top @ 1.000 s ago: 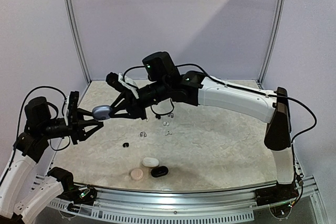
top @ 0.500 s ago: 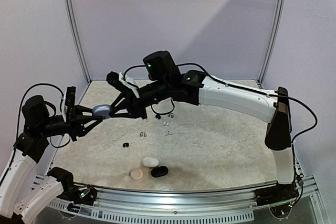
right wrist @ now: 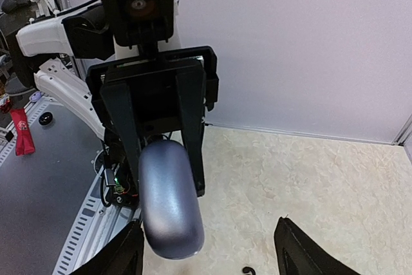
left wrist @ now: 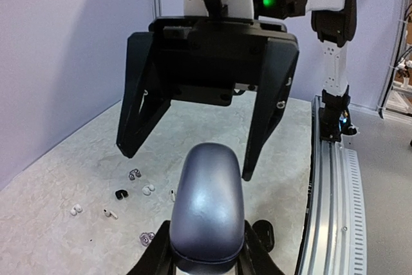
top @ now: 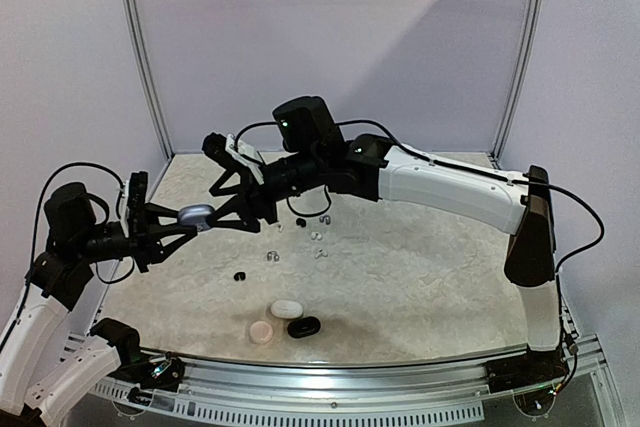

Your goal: Insert the wireless bluetooth earbuds into the charging case

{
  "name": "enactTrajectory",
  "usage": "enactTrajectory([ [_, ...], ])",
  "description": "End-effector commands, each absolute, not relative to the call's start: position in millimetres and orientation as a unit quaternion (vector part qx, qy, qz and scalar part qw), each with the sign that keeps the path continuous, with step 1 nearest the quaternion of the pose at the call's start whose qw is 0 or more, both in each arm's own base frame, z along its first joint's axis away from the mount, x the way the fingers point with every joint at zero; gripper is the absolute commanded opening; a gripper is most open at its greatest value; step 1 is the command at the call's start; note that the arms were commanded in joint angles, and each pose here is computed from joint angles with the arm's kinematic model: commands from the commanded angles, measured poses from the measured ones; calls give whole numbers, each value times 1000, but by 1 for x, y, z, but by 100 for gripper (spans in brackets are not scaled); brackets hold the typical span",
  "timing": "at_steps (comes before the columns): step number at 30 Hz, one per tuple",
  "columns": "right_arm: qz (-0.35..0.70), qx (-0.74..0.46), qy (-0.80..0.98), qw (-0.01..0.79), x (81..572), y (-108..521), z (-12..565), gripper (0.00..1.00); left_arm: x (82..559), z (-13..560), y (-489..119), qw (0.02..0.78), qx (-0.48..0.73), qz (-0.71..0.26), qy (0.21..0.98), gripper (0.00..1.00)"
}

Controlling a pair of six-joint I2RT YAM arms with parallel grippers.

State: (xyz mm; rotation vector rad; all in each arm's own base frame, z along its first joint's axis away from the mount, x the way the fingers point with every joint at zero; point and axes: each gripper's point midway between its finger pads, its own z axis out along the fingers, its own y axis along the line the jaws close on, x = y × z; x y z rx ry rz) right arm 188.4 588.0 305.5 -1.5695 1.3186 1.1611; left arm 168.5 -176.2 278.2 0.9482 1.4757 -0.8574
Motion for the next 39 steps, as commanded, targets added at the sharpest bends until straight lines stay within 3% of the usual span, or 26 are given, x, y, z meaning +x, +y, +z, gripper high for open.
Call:
enactTrajectory([
  [1, 446, -611, 516, 402, 188, 593, 313, 70, 162, 285, -181, 568, 438, -346, 605, 0],
  [7, 423, -602, 538, 412, 200, 597, 304, 66, 156, 278, -182, 561, 460, -332, 602, 0],
  [16, 417, -569, 571, 420, 225, 596, 309, 50, 151, 263, -183, 546, 477, -325, 608, 0],
  [31, 417, -577, 577, 400, 225, 597, 294, 49, 165, 273, -185, 536, 383, -389, 644, 0],
  [39, 468, -572, 547, 393, 219, 591, 326, 57, 177, 260, -183, 520, 338, -402, 673, 0],
])
